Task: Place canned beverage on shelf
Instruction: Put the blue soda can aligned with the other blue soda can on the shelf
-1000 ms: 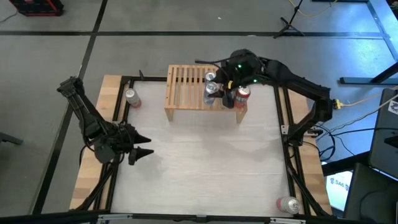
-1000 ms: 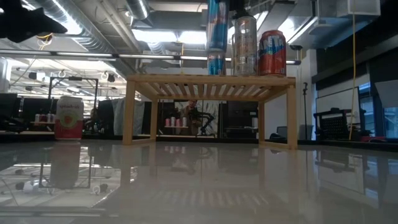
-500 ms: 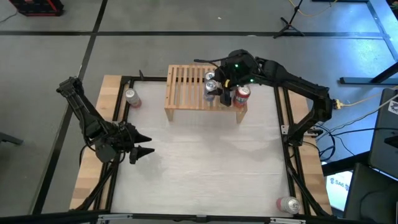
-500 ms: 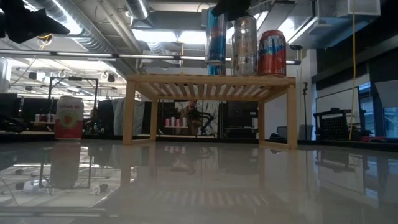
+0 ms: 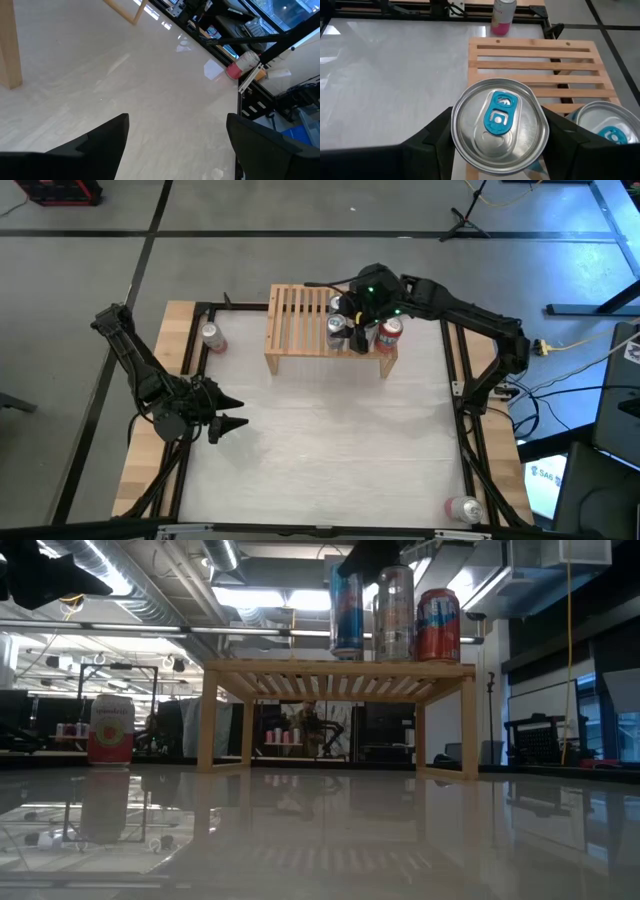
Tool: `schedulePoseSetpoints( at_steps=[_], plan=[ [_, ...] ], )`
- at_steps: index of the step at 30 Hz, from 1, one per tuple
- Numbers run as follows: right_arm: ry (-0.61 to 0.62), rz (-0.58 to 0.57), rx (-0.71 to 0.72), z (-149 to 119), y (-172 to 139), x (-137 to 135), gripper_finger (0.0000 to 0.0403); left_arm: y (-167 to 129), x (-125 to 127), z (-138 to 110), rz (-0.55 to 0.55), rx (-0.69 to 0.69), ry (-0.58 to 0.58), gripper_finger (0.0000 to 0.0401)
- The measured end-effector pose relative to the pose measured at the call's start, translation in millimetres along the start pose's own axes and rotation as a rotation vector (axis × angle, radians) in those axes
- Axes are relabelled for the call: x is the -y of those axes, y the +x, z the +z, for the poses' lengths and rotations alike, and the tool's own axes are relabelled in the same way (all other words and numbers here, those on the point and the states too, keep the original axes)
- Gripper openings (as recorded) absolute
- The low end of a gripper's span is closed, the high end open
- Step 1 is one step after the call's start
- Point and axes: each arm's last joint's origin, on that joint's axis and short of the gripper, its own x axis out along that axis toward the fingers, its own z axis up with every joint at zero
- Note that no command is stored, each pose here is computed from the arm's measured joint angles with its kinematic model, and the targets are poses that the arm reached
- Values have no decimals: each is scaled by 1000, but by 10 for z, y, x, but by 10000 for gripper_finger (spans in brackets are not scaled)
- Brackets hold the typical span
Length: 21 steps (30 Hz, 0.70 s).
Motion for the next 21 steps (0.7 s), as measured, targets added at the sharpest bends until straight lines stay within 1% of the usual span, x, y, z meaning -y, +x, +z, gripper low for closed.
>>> schedulePoseSetpoints(
  at_steps=[9,21],
  plan=[
    [9,8,-28,-26,38,2,206,0,0,0,0,0,0,324],
    [8,-23,-40,-31,83,21,206,0,0,0,0,0,0,324]
  ],
)
